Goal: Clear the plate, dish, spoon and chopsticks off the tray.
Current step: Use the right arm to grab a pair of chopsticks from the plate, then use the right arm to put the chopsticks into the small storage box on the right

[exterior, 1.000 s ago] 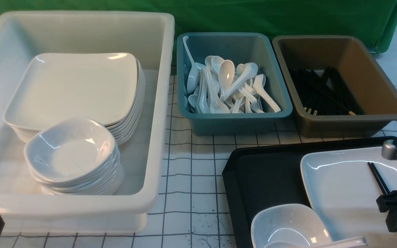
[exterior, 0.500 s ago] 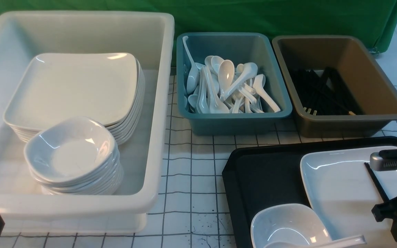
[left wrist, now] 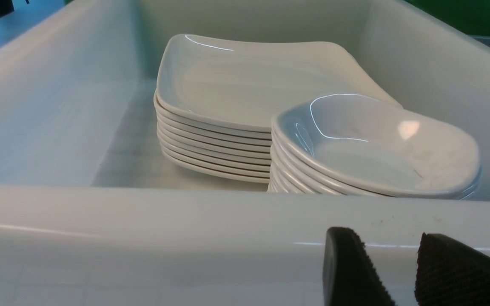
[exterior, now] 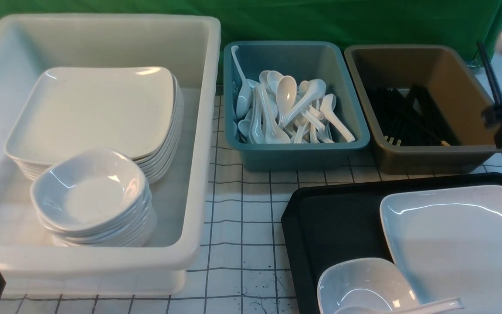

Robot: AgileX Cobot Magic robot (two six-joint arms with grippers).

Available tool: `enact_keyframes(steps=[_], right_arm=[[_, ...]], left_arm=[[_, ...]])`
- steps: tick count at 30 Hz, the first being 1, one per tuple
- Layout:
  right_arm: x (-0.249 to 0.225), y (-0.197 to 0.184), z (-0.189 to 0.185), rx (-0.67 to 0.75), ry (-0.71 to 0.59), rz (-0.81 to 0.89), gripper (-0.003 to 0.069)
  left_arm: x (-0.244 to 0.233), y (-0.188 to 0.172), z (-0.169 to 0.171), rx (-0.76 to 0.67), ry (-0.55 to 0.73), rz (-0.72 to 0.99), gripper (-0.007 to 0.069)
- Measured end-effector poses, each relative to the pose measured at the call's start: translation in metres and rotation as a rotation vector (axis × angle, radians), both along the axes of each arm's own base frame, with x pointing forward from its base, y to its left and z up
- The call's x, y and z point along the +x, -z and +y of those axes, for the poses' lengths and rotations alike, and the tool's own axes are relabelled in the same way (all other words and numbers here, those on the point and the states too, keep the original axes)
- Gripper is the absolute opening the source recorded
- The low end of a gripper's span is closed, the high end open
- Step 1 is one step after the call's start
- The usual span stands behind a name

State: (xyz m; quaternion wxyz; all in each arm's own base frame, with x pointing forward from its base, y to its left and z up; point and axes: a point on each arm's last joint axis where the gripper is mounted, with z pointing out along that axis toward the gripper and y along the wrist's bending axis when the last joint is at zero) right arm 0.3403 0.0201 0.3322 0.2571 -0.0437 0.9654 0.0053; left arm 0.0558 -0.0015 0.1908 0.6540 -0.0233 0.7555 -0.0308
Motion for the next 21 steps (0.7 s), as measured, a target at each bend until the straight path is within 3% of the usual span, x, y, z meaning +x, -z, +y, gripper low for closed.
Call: enact_keyframes(steps=[7,13,16,17,21], right_arm=[[0.072,0.000,0.004,0.011,0.001,-0.188,0.0169],[0.131,0.054,0.010,0.020,0.000,-0.291,0.0177],[0.137,0.077,0.013,0.018,-0.006,-0.244,0.0222],[0.140,0.093,0.016,0.015,-0.011,-0.195,0.0280],[0.135,0.109,0.020,0.009,-0.020,-0.073,0.0367]], left_arm=[[0.000,0.000,0.000,0.000,0.000,0.000,0.0240],[0.000,0.000,0.000,0.000,0.000,0.000,0.0240],[0.000,0.000,0.000,0.000,0.000,0.000,0.0240],[0.000,0.000,0.000,0.000,0.000,0.000,0.0240],[0.000,0.000,0.000,0.000,0.000,0.000,0.0240]])
